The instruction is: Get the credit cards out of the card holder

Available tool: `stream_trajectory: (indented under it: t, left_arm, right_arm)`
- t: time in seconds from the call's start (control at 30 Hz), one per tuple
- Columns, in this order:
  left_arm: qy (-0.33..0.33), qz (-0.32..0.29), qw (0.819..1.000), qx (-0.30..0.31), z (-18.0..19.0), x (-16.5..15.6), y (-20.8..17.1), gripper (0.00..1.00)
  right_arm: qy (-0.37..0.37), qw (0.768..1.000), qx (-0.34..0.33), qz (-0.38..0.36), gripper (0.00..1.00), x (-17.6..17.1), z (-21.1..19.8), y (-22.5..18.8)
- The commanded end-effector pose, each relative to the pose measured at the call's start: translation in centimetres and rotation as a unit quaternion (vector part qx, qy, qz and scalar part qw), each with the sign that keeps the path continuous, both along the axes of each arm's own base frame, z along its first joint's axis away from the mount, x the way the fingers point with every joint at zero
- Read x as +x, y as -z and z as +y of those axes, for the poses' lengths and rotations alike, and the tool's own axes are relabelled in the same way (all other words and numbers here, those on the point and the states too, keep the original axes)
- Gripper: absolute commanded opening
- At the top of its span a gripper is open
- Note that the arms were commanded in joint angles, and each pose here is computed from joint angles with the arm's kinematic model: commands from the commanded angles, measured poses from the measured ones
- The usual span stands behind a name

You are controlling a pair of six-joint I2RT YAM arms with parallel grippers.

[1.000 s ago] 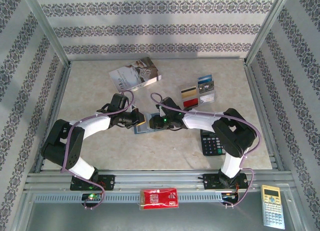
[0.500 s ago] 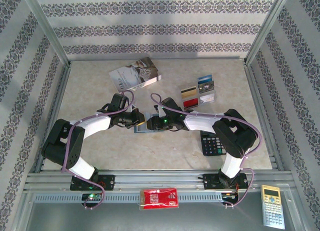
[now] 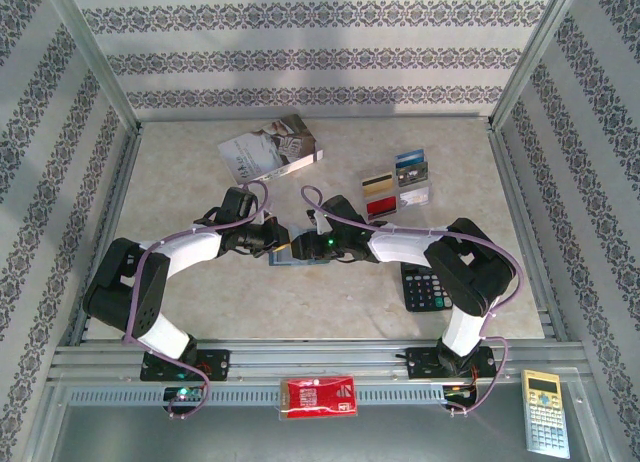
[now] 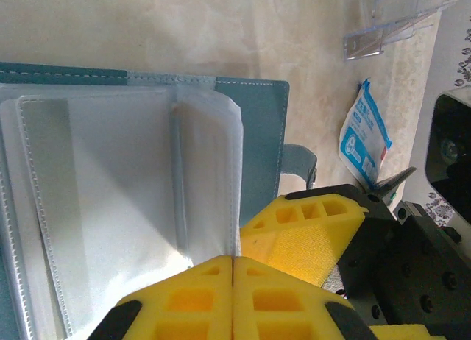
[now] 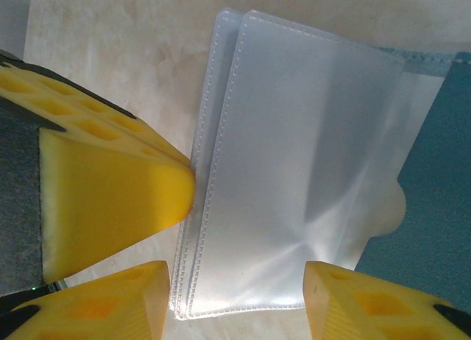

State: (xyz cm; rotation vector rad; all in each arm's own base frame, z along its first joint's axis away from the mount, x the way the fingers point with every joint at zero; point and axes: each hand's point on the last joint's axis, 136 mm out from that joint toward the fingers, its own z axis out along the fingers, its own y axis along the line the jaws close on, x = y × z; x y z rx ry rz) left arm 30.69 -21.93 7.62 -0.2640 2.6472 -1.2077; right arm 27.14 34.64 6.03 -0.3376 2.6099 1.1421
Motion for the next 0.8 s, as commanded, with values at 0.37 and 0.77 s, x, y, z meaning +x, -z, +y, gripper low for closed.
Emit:
stream_trajectory:
  t: [0.37, 0.77]
  left_arm:
    - [-0.001, 0.01, 1.0, 0.012, 0.2, -0.3, 0.7, 0.09]
    - [-0.01, 0.0, 0.997, 0.076, 2.0, -0.2, 0.3, 0.31]
  right_arm:
    - [0.029, 0.999, -0.026, 0.001, 0.37, 0.5, -1.3, 1.1]
    - [0.068, 0.997, -0.032, -0.015, 0.35, 1.5, -2.9, 0.2]
